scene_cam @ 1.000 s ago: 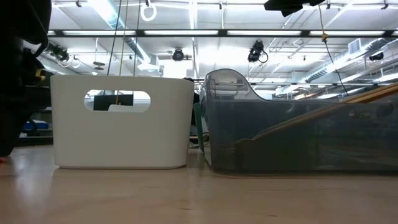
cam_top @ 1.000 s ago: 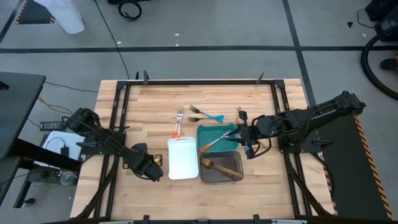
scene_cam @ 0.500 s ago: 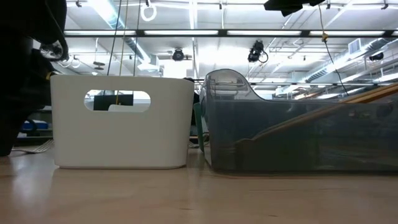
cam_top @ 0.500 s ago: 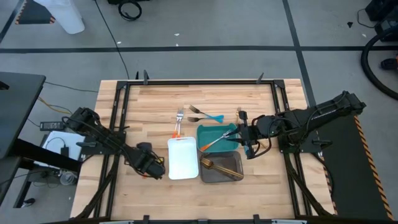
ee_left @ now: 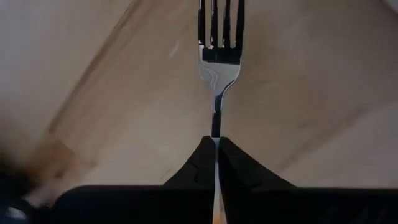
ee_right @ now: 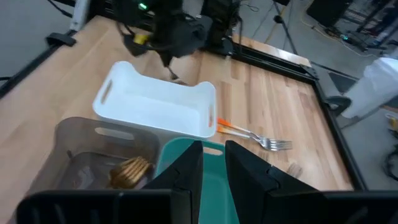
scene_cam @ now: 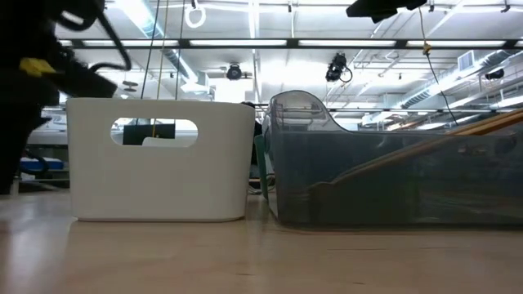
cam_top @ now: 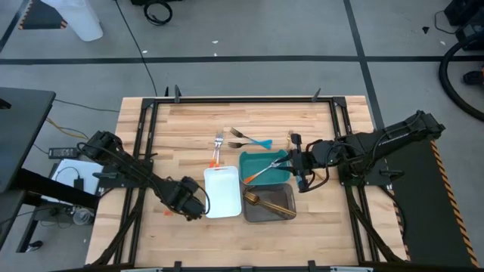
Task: Sort silverware by color (type)
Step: Put the white-orange fork into the green bin
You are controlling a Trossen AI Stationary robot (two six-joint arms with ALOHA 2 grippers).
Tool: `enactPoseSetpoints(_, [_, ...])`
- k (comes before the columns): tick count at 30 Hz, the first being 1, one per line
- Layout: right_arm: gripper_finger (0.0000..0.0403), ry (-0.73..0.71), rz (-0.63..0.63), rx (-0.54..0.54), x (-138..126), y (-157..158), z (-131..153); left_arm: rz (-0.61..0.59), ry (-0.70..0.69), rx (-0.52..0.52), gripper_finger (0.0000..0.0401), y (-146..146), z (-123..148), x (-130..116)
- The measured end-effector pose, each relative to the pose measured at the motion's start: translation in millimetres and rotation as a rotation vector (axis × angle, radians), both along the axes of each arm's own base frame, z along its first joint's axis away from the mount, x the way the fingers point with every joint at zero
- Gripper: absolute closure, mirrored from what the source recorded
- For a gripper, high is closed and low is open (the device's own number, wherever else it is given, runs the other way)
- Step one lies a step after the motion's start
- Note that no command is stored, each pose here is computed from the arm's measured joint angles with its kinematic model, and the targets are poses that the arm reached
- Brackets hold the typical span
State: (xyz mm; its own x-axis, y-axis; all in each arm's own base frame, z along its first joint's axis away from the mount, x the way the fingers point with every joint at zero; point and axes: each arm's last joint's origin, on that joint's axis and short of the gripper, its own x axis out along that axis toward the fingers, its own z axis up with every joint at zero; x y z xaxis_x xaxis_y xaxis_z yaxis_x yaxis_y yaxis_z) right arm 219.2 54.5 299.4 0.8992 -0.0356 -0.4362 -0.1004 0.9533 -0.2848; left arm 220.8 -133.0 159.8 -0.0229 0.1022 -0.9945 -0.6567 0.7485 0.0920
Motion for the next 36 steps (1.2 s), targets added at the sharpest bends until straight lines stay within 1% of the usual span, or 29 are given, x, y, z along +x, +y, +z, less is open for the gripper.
enactPoseSetpoints(3, [0.0323, -0.005, -0.028, -0.014, 0.1, -0.9, 0.2, -0.134, 0.023, 0.011, 0.0390, -2.2, 13.4, 4.0])
enactPoseSetpoints(6, [0.0323, -0.009, -0.047, -0.018, 0.1, -1.4, 0.4, -0.243, 0.056, 0.043, 0.0390, -3.4, 31.6, 6.9])
enactPoseSetpoints(8, [0.0323, -0.011, -0.062, -0.007, 0.1, -1.7, 0.4, -0.298, 0.069, 0.082, 0.0390, -3.7, 47.0, 9.5])
enactPoseSetpoints(10, [0.0323, -0.013, -0.077, 0.023, 0.1, -1.7, 0.4, -0.346, 0.074, 0.142, 0.0390, -3.1, 63.7, 11.7])
enactPoseSetpoints(12, [0.0323, -0.016, -0.094, 0.060, 0.1, -1.7, 0.4, -0.385, 0.043, 0.210, 0.0390, -1.7, 79.8, 16.5])
enactPoseSetpoints(15, [0.0323, -0.019, -0.119, 0.110, 0.1, -1.7, 0.4, -0.434, -0.033, 0.266, 0.0390, 2.9, 99.3, 28.8])
enactPoseSetpoints(17, [0.0323, -0.021, -0.137, 0.148, 0.0, -1.7, 0.3, -0.448, -0.084, 0.286, 0.0390, 8.7, 108.3, 38.4])
enactPoseSetpoints(19, [0.0323, -0.014, -0.162, 0.194, -0.5, -1.8, -0.6, -0.452, -0.134, 0.291, 0.0390, 16.6, 111.5, 48.9])
enactPoseSetpoints(24, [0.0323, 0.051, -0.238, 0.296, -4.2, -2.7, -7.4, -0.369, -0.292, 0.292, 0.0390, 46.7, 114.3, 79.4])
enactPoseSetpoints(26, [0.0323, 0.088, -0.275, 0.328, -6.6, -3.4, -11.0, -0.338, -0.379, 0.292, 0.0390, 61.0, 117.2, 93.2])
enactPoseSetpoints(29, [0.0323, 0.140, -0.370, 0.365, -11.3, -5.6, -17.2, -0.328, -0.513, 0.273, 0.0390, 82.1, 123.3, 111.9])
enactPoseSetpoints(32, [0.0323, 0.181, -0.506, 0.375, -17.9, -9.5, -23.8, -0.312, -0.673, 0.218, 0.0390, 101.6, 129.7, 130.7])
enactPoseSetpoints(34, [0.0323, 0.192, -0.584, 0.359, -21.8, -12.2, -27.0, -0.322, -0.769, 0.218, 0.0390, 111.8, 131.8, 143.4])
enactPoseSetpoints(36, [0.0323, 0.197, -0.642, 0.337, -25.3, -14.3, -29.0, -0.338, -0.851, 0.239, 0.0390, 120.0, 131.2, 156.0])
